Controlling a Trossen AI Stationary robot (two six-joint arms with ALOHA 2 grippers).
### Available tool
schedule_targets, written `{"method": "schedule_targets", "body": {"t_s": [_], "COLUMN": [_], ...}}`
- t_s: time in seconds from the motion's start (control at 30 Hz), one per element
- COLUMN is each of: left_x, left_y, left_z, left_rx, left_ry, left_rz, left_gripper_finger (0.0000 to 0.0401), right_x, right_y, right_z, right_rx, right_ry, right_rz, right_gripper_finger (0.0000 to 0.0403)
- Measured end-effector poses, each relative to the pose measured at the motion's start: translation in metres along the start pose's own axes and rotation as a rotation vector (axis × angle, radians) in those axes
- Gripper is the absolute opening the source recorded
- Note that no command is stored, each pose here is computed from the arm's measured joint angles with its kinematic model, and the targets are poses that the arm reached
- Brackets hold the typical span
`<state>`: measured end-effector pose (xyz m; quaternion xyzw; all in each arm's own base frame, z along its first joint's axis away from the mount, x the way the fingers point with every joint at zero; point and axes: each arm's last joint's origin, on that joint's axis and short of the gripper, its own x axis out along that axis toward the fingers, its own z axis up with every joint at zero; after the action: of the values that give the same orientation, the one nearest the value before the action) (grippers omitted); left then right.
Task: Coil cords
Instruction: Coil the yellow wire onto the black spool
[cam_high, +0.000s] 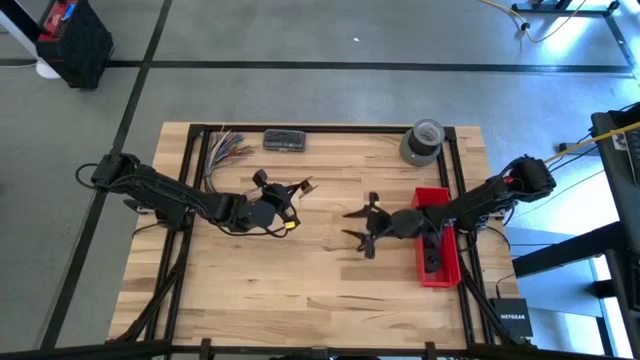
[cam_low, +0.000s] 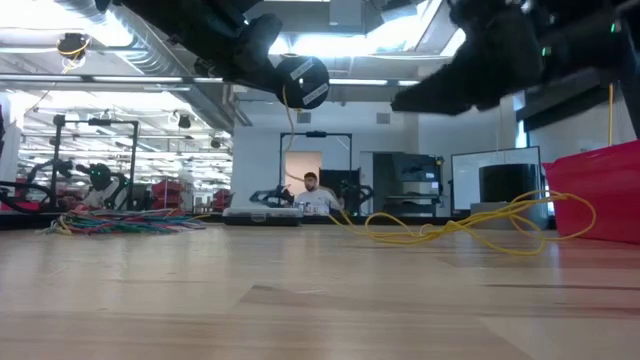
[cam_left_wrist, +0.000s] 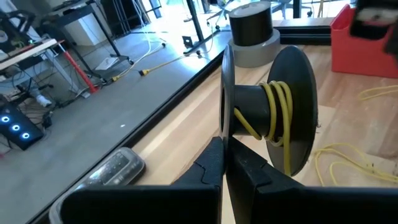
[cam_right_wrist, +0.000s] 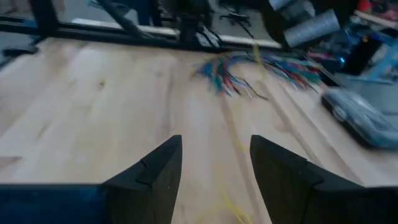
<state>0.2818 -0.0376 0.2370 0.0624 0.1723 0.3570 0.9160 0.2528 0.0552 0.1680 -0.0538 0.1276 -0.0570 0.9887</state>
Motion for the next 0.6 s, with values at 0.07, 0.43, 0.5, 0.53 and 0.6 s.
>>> {"method": "schedule_targets", "body": {"t_s": [0.07, 0.43, 0.5, 0.53, 0.6], "left_x": [0.000, 0.000, 0.000, 0.000, 0.000], "left_y": [0.000, -0.001, -0.001, -0.001, -0.001], "left_z": [0.000, 0.001, 0.001, 0.001, 0.001], "left_rx": [0.001, -0.008, -0.009, -0.008, -0.008], "left_ry": [0.002, -0.002, -0.003, -0.003, -0.002], "left_rz": [-0.001, -0.020, -0.020, -0.020, -0.020], "left_gripper_finger": [0.0000, 0.0000, 0.0000, 0.0000, 0.0000], "right_x": [0.002, 0.042, 0.052, 0.056, 0.064], "right_y": [-0.004, -0.002, -0.003, -0.002, -0.004], "right_z": [-0.007, -0.015, -0.015, -0.012, -0.009], "right_rx": [0.031, -0.062, -0.102, -0.117, -0.138], "right_ry": [0.005, 0.003, 0.010, 0.004, 0.001], "right_rz": [-0.018, -0.062, -0.078, -0.083, -0.109], "right_gripper_finger": [0.0195, 0.0195, 0.0195, 0.0195, 0.0195]}}
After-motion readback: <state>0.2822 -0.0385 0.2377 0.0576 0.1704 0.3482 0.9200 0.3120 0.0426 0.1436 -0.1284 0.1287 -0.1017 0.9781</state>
